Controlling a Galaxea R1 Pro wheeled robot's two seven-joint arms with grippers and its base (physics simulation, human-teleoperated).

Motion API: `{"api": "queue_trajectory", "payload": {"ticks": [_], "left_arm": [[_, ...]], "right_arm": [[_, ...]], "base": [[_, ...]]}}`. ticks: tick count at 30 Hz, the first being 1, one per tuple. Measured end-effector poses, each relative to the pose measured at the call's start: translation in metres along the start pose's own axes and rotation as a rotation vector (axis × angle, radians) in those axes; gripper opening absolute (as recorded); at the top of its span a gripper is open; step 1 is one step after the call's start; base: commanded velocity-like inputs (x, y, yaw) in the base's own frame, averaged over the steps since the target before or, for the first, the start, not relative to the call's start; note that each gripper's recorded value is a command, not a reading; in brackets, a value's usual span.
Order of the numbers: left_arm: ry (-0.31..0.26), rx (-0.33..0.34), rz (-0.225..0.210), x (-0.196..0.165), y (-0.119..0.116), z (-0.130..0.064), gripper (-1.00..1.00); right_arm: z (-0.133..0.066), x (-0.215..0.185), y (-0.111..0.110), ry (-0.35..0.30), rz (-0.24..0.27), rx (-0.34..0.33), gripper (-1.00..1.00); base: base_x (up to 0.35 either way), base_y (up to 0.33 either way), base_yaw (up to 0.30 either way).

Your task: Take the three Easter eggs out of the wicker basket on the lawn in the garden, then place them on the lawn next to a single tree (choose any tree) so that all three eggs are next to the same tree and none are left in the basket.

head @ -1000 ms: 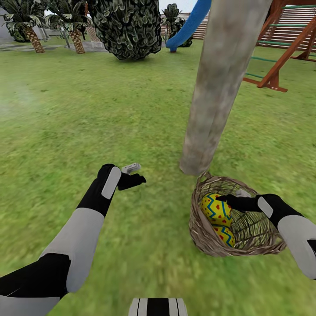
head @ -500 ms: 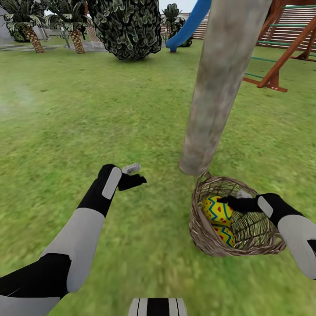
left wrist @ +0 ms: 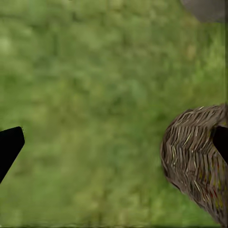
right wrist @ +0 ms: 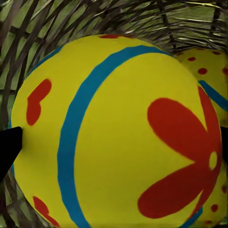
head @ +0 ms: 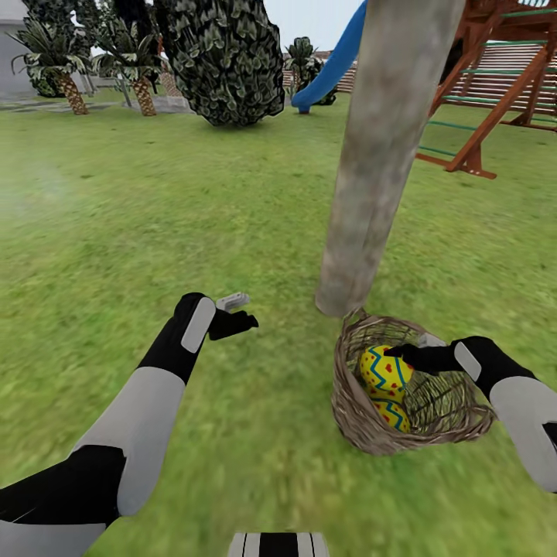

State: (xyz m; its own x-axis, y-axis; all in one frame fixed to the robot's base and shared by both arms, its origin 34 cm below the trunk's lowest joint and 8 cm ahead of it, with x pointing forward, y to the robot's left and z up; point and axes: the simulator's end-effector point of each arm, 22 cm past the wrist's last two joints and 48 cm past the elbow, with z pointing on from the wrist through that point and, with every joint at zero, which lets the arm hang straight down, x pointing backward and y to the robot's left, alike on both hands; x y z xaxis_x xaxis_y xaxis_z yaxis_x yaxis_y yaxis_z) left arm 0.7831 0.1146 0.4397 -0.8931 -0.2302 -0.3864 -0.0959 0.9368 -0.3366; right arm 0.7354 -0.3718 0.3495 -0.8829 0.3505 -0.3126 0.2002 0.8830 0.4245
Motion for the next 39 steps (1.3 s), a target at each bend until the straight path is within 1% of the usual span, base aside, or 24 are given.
{"api": "queue_trajectory", "payload": {"ticks": [3, 8, 12, 18, 21, 24, 28, 30, 33, 35, 36, 37, 38, 39], "left_arm": [[-0.012, 0.003, 0.003, -0.004, -0.003, -0.008, 1.0], [-0.03, 0.007, 0.009, -0.01, -0.008, -0.02, 1.0], [-0.03, 0.005, 0.01, -0.01, -0.009, -0.026, 1.0], [-0.045, 0.01, 0.015, -0.015, -0.015, -0.039, 1.0], [-0.036, 0.008, 0.016, -0.012, -0.015, -0.041, 1.0], [-0.023, 0.004, 0.016, -0.007, -0.015, -0.042, 1.0], [-0.036, 0.004, 0.015, -0.009, -0.017, -0.049, 1.0], [-0.036, -0.002, 0.008, -0.007, -0.015, -0.048, 1.0], [-0.045, -0.006, -0.001, -0.007, -0.014, -0.049, 1.0], [-0.054, -0.007, -0.001, -0.009, -0.014, -0.053, 1.0], [-0.059, -0.011, 0.0, -0.011, -0.013, -0.056, 1.0], [-0.063, -0.012, -0.001, -0.012, -0.013, -0.058, 1.0], [-0.078, -0.011, -0.005, -0.016, -0.013, -0.061, 1.0], [-0.094, -0.009, -0.009, -0.02, -0.014, -0.063, 1.0]], "right_arm": [[-0.006, -0.004, 0.004, -0.011, -0.004, -0.004, -1.0], [-0.018, -0.012, 0.01, -0.031, -0.011, -0.011, -1.0], [-0.029, -0.022, 0.015, -0.055, -0.021, -0.015, -1.0], [-0.047, -0.035, 0.023, -0.085, -0.035, -0.021, -1.0], [-0.055, -0.041, 0.028, -0.1, -0.04, -0.027, -1.0], [-0.069, -0.053, 0.028, -0.13, -0.052, -0.025, -1.0], [-0.084, -0.063, 0.035, -0.158, -0.06, -0.038, -1.0], [-0.093, -0.073, 0.042, -0.184, -0.077, -0.045, -1.0], [-0.102, -0.078, 0.049, -0.201, -0.088, -0.056, -1.0], [-0.113, -0.087, 0.066, -0.23, -0.11, -0.103, -1.0], [-0.121, -0.094, 0.08, -0.255, -0.132, -0.138, -1.0], [-0.131, -0.103, 0.089, -0.282, -0.153, -0.154, -1.0], [-0.148, -0.119, 0.105, -0.329, -0.186, -0.175, -1.0], [-0.16, -0.128, 0.116, -0.362, -0.215, -0.184, -1.0]], "base": [[-0.183, -0.014, 0.0], [-0.022, -0.002, 0.0], [-0.015, 0.0, 0.0], [-0.233, 0.0, 0.0], [-0.081, 0.0, 0.0], [-0.279, 0.0, 0.0], [-0.089, 0.0, 0.0], [-0.081, 0.0, 0.0], [-0.182, 0.0, 0.0], [-0.029, 0.0, 0.0], [-0.007, 0.0, 0.0], [-0.003, 0.0, 0.0], [-0.002, 0.0, 0.0], [0.0, 0.0, 0.0]]}}
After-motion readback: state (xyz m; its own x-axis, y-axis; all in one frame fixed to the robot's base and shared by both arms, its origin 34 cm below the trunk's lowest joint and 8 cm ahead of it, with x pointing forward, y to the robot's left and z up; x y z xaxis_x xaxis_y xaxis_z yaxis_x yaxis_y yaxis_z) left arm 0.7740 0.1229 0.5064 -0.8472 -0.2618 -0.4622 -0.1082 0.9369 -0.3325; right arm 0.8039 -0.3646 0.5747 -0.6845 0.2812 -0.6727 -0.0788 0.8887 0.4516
